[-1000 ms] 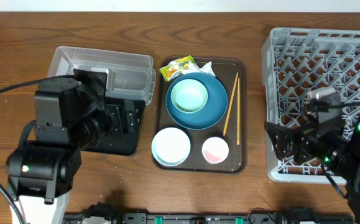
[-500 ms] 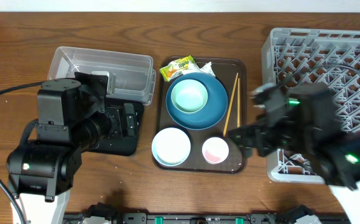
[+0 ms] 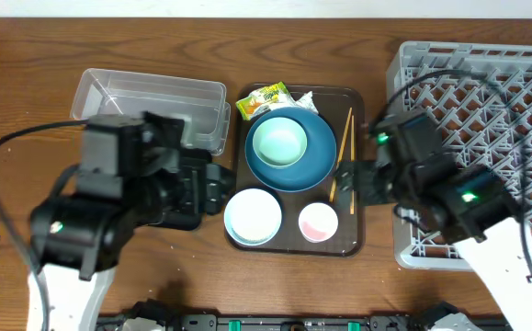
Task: Sort waste into correct bins and load items into the dishwasher rack
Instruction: 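Reach the left gripper to the white-pink cup on the brown tray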
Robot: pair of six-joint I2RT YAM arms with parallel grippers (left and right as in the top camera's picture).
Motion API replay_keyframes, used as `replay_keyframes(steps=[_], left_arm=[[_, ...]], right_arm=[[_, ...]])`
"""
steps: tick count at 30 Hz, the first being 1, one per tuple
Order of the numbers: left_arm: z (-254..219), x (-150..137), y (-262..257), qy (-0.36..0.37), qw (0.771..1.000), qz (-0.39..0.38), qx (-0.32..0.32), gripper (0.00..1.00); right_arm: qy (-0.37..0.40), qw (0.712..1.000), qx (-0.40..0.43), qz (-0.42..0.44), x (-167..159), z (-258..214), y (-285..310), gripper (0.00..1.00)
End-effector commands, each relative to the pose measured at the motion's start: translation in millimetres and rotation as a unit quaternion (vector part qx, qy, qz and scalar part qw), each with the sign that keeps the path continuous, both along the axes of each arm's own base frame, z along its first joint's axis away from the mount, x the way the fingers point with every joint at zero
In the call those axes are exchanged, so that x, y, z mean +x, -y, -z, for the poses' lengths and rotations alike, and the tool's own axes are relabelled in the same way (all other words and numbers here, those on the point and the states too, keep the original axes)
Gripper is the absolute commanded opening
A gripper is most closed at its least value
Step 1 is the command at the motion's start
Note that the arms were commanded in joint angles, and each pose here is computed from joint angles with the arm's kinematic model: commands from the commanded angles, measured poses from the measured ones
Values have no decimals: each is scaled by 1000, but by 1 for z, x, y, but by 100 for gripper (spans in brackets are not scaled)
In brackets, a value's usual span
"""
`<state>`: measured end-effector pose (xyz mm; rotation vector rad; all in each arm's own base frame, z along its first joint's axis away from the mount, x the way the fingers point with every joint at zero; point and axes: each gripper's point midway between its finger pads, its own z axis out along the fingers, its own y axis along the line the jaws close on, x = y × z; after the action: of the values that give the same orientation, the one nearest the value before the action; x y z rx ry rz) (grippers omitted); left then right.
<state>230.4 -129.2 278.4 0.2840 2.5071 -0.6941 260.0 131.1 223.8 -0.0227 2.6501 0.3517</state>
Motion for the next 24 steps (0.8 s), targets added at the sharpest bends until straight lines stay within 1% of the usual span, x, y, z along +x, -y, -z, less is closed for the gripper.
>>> replay_keyframes(steps=[1,2,4,5,8,9,11,13,15,21,24], left_arm=[[38,-10,30,-58,996,64,25,92],[49,-13,38,-73,993,82,36,91],[70,-20,56,-100,986,117,57,85],[80,-22,65,-111,982,134,70,83],[113,-26,86,-128,968,172,127,80],[128,-27,94,-133,961,182,157,79],[149,-27,102,-141,953,184,192,77],[165,-26,109,-153,949,174,213,75],[178,-27,119,-172,949,158,212,72],[206,-23,136,-186,946,160,213,72],[212,-21,139,-188,945,161,213,67]], right_arm=[[22,995,14,99,9,-14,36,96],[24,993,16,114,10,-16,44,97],[28,990,22,138,10,-20,58,97],[30,988,26,146,11,-21,63,99],[31,985,27,165,10,-23,74,99],[30,985,28,167,9,-23,75,99],[26,985,27,167,8,-22,75,99],[21,985,25,167,6,-20,76,99],[17,986,22,165,4,-19,76,99],[7,987,17,163,-1,-16,77,99],[7,987,16,163,-1,-16,77,99]])
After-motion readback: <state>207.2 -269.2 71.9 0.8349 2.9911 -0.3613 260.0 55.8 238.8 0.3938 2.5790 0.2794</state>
